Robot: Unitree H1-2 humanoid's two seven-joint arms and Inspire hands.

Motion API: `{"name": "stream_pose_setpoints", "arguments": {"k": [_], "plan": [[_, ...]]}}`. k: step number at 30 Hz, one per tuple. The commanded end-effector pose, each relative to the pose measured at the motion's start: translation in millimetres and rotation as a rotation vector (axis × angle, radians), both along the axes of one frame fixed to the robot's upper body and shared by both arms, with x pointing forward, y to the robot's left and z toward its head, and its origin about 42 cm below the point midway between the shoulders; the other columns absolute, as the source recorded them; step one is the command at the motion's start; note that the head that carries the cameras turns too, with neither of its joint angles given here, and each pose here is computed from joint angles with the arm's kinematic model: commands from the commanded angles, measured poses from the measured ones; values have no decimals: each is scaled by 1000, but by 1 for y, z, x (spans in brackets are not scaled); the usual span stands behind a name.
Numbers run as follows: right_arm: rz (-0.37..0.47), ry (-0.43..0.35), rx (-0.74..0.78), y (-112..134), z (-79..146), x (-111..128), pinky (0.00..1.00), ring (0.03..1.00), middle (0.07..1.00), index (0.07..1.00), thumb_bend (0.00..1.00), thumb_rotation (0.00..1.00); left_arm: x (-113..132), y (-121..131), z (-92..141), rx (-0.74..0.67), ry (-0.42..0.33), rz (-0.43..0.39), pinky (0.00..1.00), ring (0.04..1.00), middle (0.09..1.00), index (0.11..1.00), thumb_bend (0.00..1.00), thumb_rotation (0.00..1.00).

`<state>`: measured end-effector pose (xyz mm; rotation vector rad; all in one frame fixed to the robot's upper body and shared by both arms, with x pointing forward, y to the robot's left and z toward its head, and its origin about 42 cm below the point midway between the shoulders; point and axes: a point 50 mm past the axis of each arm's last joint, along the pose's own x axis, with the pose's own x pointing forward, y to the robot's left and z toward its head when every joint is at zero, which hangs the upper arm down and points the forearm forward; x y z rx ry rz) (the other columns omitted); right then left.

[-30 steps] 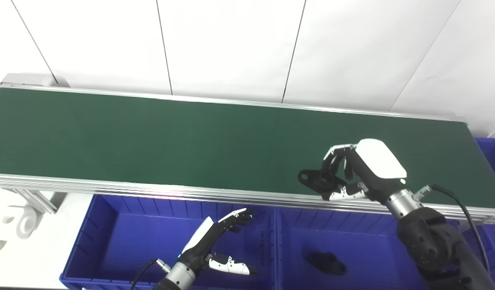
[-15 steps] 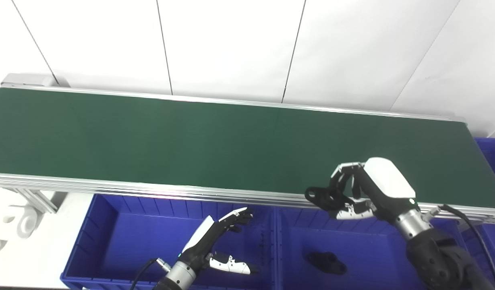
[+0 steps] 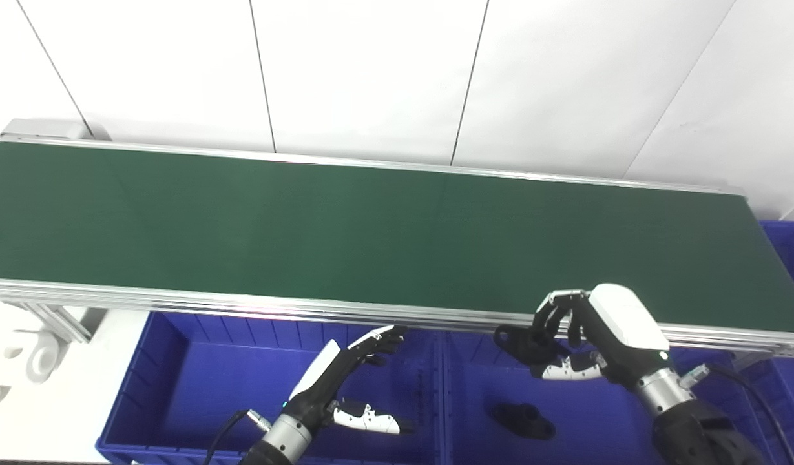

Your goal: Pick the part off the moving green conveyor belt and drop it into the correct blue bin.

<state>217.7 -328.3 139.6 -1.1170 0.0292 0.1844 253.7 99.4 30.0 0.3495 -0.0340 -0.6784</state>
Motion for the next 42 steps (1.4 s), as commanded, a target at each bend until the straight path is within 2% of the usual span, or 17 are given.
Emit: {"name": "stream_pose_setpoints", "arguments": {"k": [1, 7, 10, 13, 16, 18, 20, 23, 26, 27, 30, 38, 39, 42], "plan": [[20, -71, 0, 0, 10, 2, 213, 291, 475, 485, 524, 0, 5, 0, 12, -24, -44, -7, 759, 828, 857, 869, 647, 244], [6, -61, 8, -4, 2, -4, 168, 244, 473, 485, 525, 0, 6, 0, 14, -22, -46, -7, 752, 825, 857, 870, 644, 221], [-15, -46, 15, -5, -1, -6, 195, 278, 475, 485, 525, 0, 7, 0, 14, -18, -48, -8, 749, 825, 857, 870, 641, 218], [-29, -31, 27, -7, -4, -8, 233, 319, 410, 518, 517, 0, 7, 0, 15, -18, -53, -7, 734, 817, 854, 868, 646, 232], [-31, -30, 16, -9, -10, -11, 236, 317, 402, 520, 518, 0, 7, 0, 15, -20, -55, -10, 738, 818, 856, 870, 644, 237], [-36, -29, 6, -10, -15, -14, 215, 294, 460, 492, 525, 0, 7, 0, 15, -20, -55, -11, 746, 824, 856, 869, 646, 239], [-44, -20, 2, -10, -19, -17, 200, 278, 471, 487, 526, 0, 8, 0, 15, -18, -58, -14, 747, 825, 856, 869, 647, 246], [-54, 2, 8, -10, -24, -21, 209, 289, 474, 485, 526, 0, 8, 0, 15, -18, -55, -12, 752, 827, 856, 869, 648, 251], [-65, 38, 7, -11, -28, -25, 220, 303, 413, 509, 517, 0, 8, 0, 15, -18, -53, -10, 747, 825, 855, 868, 648, 248], [-66, 42, 5, -11, -29, -27, 219, 303, 450, 495, 521, 0, 8, 1, 16, -18, -52, -10, 744, 822, 853, 867, 650, 249], [-63, 45, 7, -12, -33, -29, 217, 300, 473, 487, 524, 0, 7, 2, 16, -17, -53, -9, 739, 821, 853, 867, 650, 251], [-71, 39, 6, -14, -42, -34, 237, 313, 476, 485, 524, 0, 8, 5, 18, -13, -59, -13, 740, 819, 853, 867, 647, 251], [-70, 38, 5, -14, -43, -34, 238, 316, 437, 502, 519, 0, 8, 5, 18, -13, -59, -14, 742, 820, 853, 867, 647, 249], [-75, 45, 5, -14, -44, -35, 229, 304, 471, 487, 523, 0, 8, 6, 18, -13, -61, -16, 751, 821, 851, 865, 646, 236]]}}
